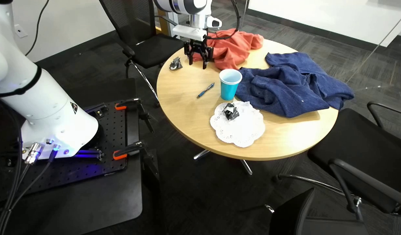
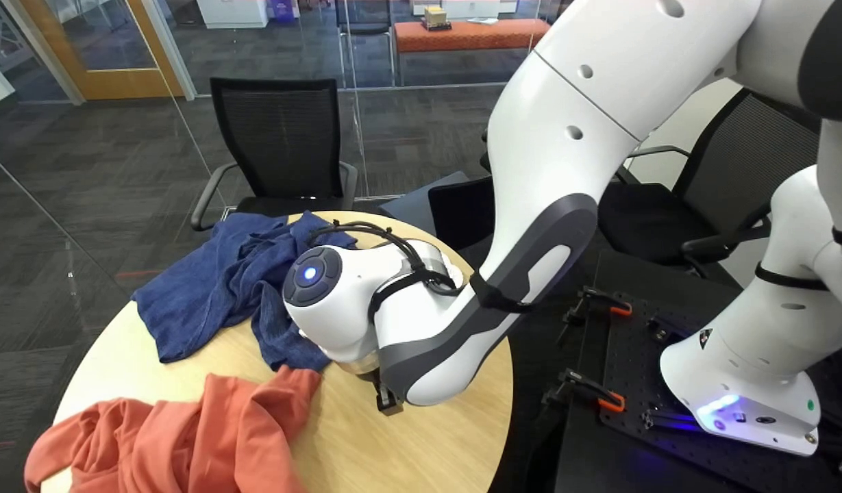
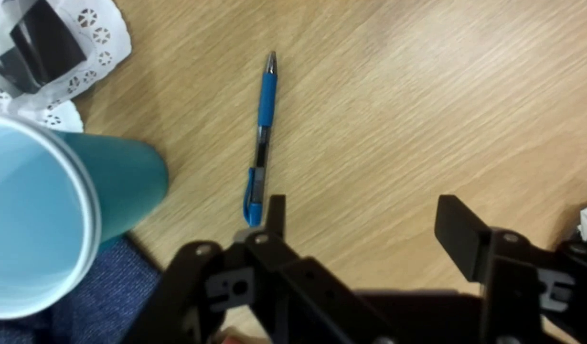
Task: Take the pen out of the blue cup
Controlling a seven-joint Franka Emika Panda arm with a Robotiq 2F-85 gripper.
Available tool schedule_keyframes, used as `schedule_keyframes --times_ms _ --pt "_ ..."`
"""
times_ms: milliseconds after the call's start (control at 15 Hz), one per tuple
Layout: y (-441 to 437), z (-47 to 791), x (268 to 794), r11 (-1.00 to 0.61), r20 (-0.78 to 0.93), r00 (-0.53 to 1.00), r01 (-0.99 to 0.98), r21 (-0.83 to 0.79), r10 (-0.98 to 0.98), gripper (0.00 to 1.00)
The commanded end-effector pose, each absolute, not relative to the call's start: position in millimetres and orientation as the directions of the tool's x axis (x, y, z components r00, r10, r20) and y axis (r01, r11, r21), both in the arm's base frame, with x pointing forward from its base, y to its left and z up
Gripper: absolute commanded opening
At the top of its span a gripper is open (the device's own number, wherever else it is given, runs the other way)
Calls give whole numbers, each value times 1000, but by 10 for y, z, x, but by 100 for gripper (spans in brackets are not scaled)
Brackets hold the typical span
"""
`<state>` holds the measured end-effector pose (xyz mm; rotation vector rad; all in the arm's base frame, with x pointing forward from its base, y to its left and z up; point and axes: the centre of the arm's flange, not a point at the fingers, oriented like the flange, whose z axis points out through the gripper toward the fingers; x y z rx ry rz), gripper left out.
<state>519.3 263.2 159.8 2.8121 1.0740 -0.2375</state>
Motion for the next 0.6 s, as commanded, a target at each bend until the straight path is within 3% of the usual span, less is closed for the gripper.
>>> schedule_keyframes --times_ms 0,533 --pt "2590 1961 5105 -722 -123 728 686 96 675 100" --pt "2657 2020 5223 -731 -103 737 676 93 668 100"
